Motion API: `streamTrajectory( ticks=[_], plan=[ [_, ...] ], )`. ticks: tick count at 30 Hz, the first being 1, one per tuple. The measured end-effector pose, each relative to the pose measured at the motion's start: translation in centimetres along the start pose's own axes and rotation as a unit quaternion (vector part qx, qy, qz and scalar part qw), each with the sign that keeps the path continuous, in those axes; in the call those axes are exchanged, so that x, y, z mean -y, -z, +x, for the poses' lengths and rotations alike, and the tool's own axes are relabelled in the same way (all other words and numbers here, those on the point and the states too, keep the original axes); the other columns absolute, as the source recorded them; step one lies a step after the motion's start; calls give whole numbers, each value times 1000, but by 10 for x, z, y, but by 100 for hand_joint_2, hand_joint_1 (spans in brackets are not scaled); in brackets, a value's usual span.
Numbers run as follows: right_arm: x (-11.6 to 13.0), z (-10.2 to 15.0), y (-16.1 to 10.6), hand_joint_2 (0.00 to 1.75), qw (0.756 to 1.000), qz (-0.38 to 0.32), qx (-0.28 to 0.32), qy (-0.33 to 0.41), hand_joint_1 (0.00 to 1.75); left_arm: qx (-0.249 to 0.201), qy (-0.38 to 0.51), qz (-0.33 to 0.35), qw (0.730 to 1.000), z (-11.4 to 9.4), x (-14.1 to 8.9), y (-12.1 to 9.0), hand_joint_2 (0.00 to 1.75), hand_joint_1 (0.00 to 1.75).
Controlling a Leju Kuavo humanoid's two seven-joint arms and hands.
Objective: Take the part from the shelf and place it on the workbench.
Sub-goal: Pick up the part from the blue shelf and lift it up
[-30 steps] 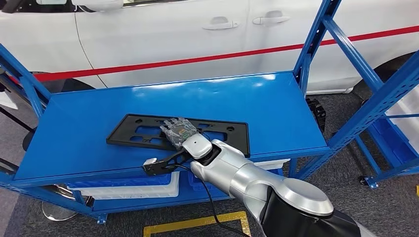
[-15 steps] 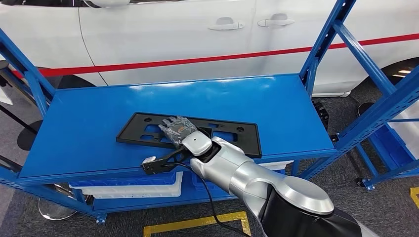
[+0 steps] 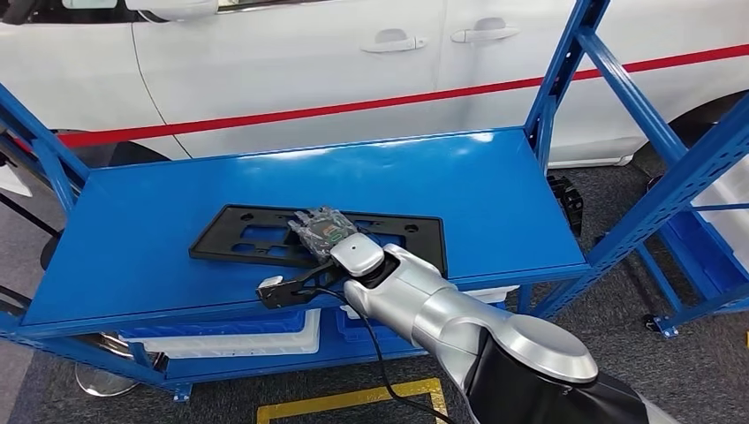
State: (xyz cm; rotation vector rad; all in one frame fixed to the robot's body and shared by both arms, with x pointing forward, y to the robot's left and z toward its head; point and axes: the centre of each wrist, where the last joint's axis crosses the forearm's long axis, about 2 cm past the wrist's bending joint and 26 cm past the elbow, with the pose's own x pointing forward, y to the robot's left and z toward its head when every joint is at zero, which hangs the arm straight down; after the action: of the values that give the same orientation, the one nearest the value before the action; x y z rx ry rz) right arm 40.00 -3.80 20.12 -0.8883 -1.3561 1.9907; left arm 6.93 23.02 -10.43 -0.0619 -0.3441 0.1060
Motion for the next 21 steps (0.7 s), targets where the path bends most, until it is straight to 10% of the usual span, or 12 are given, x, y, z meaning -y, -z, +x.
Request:
streamTrajectory(
  ticks=[1,5,21],
  plan=[
    [-1,0,0,175,1000,2,0,1,7,0,-1,1,1000,0,0,0,0,0],
    [-3,0,0,175,1000,2,-1,3,168,4,-5,4,1000,0,-3,0,0,0],
    [0,-13,0,175,999,-11,-10,31,175,29,-16,11,999,5,-9,1,0,0]
  ],
)
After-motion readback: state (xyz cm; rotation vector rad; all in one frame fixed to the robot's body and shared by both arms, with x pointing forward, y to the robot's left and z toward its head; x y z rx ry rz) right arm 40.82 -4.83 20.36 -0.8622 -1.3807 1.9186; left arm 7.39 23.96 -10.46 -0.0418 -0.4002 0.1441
